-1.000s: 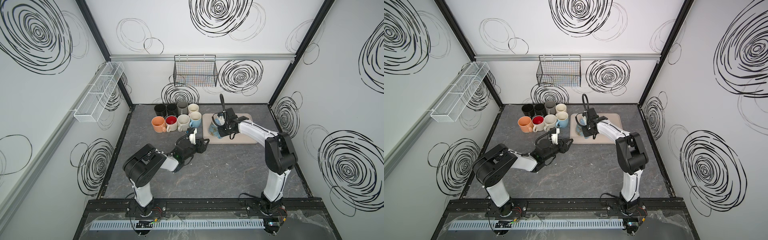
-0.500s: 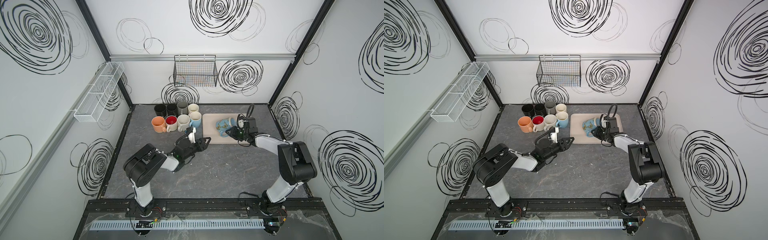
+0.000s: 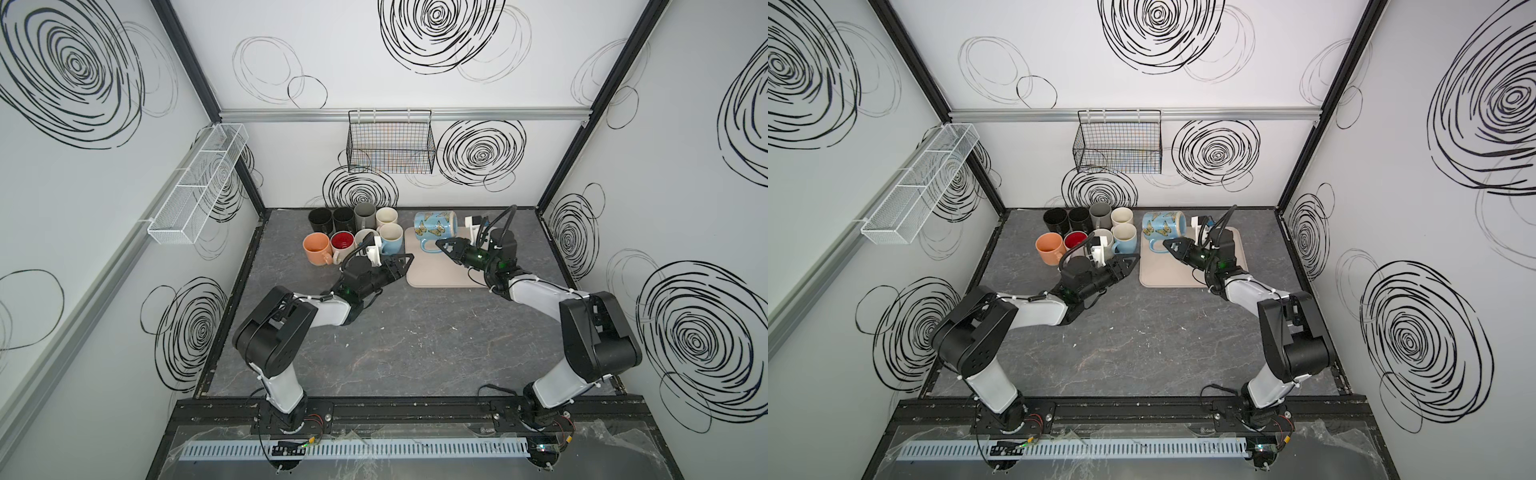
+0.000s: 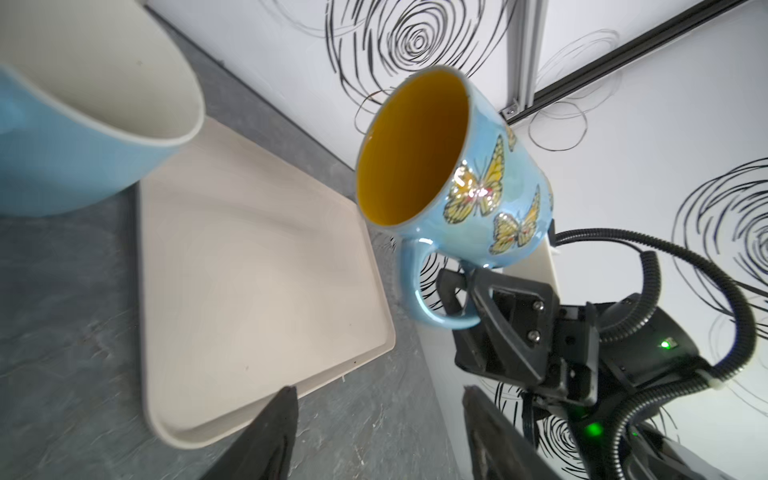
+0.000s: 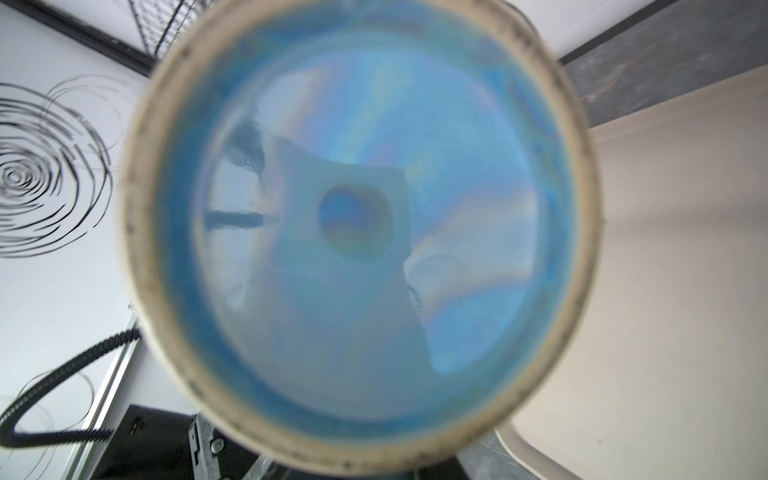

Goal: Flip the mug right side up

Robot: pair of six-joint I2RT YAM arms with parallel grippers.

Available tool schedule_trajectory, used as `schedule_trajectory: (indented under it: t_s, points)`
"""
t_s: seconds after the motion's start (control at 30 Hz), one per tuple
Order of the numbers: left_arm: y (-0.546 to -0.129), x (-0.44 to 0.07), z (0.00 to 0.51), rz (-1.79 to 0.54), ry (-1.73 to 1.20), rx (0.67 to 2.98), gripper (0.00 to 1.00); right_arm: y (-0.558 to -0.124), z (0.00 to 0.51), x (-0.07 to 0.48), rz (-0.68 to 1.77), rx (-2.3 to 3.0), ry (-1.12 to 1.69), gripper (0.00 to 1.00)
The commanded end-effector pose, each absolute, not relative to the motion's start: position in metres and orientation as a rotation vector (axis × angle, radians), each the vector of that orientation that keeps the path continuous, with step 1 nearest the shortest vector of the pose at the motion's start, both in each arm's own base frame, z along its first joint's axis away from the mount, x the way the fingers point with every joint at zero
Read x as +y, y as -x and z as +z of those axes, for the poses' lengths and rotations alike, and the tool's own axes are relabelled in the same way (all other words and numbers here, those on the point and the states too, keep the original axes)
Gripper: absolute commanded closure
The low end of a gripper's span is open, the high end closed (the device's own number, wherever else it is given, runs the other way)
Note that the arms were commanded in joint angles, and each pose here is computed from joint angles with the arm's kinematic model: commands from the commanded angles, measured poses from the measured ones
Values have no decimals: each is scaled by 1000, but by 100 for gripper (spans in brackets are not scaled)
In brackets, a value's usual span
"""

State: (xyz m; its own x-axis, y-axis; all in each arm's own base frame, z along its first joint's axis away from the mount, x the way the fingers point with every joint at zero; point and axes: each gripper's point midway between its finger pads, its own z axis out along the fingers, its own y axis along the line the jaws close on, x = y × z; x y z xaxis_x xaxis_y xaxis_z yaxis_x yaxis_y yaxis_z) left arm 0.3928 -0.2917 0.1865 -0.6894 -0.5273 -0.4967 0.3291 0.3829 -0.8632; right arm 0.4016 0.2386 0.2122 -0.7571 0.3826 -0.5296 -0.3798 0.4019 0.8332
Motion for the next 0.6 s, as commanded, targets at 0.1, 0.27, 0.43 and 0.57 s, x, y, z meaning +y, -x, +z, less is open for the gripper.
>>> schedule_trajectory:
  t_s: [0.1,0.27,0.43,0.57]
  points:
    - [-396,-302,242,-1487,50,1753,34,-373,312,267,1539,1658,308,100]
    - [-402,-288,246,-1511,118,1729,36,-363,329,274,1614,1581,331,100]
    - [-401,-283,265,-1571,100,1658,41,-361,334,286,1689,1570,346,100]
    - [-388,-280,293,-1657,36,1542,54,-355,331,295,1723,1573,380,100]
